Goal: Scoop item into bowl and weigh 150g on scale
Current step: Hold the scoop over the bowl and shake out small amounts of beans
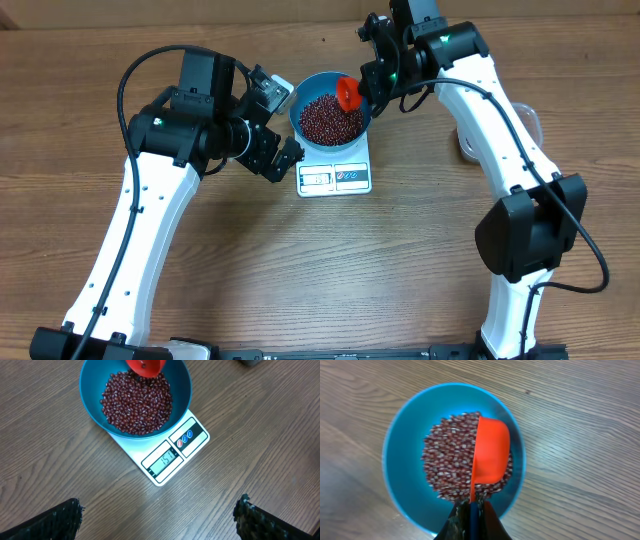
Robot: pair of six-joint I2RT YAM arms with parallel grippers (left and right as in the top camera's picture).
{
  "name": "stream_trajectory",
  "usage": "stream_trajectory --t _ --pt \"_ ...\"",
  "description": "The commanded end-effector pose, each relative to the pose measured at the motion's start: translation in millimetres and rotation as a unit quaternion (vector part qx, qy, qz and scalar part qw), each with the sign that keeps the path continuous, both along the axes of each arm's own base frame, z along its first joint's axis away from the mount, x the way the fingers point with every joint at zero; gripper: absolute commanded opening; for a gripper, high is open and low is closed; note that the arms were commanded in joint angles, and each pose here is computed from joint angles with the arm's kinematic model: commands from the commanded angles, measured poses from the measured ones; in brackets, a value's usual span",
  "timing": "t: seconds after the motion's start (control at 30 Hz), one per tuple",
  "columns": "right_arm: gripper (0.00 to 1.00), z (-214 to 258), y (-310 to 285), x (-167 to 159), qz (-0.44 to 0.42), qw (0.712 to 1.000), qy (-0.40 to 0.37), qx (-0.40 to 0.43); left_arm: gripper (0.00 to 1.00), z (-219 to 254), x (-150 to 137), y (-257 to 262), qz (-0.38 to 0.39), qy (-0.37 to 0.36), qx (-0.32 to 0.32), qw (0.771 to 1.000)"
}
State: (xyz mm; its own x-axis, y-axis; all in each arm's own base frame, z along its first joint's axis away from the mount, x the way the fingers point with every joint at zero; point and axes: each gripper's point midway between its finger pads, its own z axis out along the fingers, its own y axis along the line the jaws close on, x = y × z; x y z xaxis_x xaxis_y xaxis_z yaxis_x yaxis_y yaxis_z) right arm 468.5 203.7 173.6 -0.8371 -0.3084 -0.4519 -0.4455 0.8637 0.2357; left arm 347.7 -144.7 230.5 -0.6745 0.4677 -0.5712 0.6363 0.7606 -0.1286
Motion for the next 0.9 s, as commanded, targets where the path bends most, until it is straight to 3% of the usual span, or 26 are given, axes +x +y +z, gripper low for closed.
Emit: stream_trajectory --t 0.0,0.37,0.87 --pt "0.04 1.0 -1.9 7.9 -0.011 0.999 -0.018 -0.025 1.00 5.0 -3.0 2.8 -0.005 -0.011 0.004 1.000" --pt "0.04 -28.5 12.8 8.2 0.002 0.999 -0.001 -0.044 0.99 5.0 -3.0 2.8 -0.005 -0.011 0.004 1.000" --pt "0.04 -29.5 24.2 4.9 0.017 1.000 0.010 -0.015 1.00 5.0 -3.0 2.8 -0.005 -0.011 0.004 1.000"
